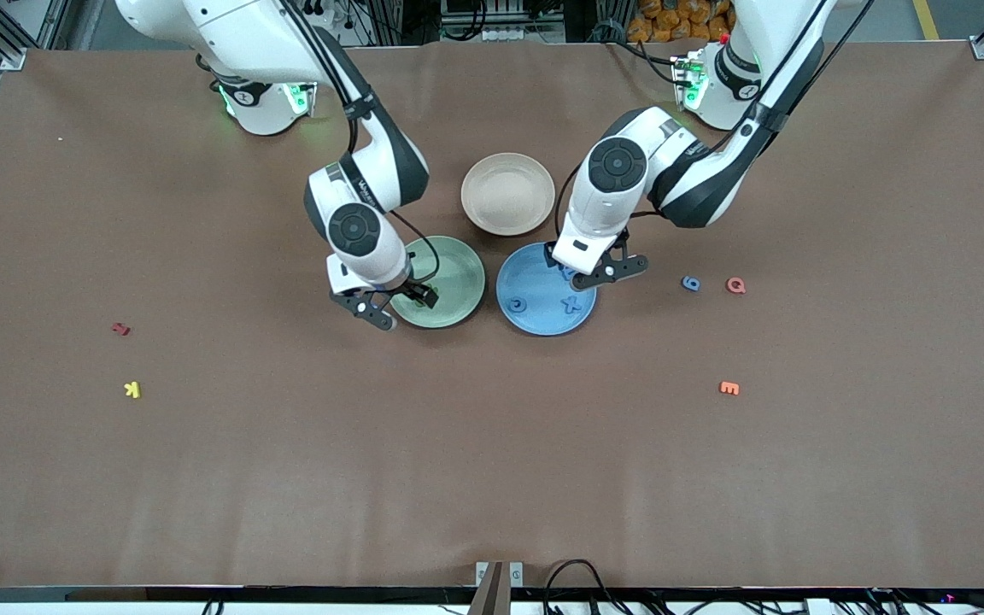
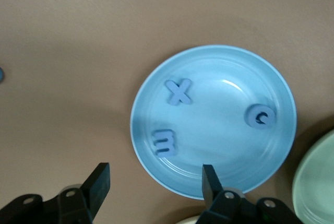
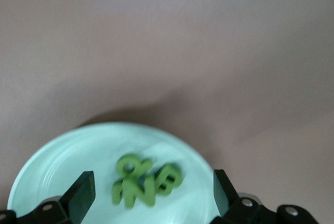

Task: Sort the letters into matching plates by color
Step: 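Move the right gripper aside while the left gripper reaches the blue 9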

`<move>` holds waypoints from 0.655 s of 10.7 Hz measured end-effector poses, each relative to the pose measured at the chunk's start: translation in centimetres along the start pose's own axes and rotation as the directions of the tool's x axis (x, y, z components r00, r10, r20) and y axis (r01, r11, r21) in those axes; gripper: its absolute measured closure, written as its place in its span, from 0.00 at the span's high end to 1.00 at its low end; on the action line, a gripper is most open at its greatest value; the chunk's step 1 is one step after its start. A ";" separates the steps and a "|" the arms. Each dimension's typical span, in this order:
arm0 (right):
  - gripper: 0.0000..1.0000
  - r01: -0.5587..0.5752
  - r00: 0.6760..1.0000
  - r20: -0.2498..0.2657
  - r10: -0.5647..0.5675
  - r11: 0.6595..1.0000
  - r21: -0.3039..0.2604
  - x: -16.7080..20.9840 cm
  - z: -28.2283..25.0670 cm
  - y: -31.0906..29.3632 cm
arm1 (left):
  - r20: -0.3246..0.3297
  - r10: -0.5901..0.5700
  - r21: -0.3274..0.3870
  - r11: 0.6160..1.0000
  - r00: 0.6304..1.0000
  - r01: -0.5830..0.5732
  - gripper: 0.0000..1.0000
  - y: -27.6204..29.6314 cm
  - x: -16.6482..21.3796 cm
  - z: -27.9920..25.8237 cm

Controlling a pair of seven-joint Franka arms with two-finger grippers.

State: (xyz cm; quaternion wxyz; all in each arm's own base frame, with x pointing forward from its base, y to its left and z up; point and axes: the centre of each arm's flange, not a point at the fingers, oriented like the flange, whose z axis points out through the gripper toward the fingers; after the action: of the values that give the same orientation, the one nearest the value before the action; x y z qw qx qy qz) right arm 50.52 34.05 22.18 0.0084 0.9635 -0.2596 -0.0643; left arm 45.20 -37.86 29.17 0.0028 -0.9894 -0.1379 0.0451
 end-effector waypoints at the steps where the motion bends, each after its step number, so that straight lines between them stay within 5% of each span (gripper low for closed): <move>1: 1.00 0.021 1.000 -0.006 -0.021 1.000 0.001 1.9 -0.3 1.0 | -0.003 0.005 0.004 1.000 1.000 -0.005 0.78 -0.7 0.8 -0.3; 7: 1.00 0.091 0.996 -0.016 -0.091 0.996 0.020 14.8 -1.8 10.1 | 0.008 0.067 0.040 0.997 0.998 -0.068 0.78 -5.9 4.4 -0.1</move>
State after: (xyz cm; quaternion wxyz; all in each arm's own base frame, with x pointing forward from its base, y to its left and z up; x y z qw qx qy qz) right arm 58.45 17.88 22.72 -0.0026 0.9748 -0.2161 -0.0547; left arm 47.77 -30.97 28.95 0.0208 -0.9931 -0.1035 0.0511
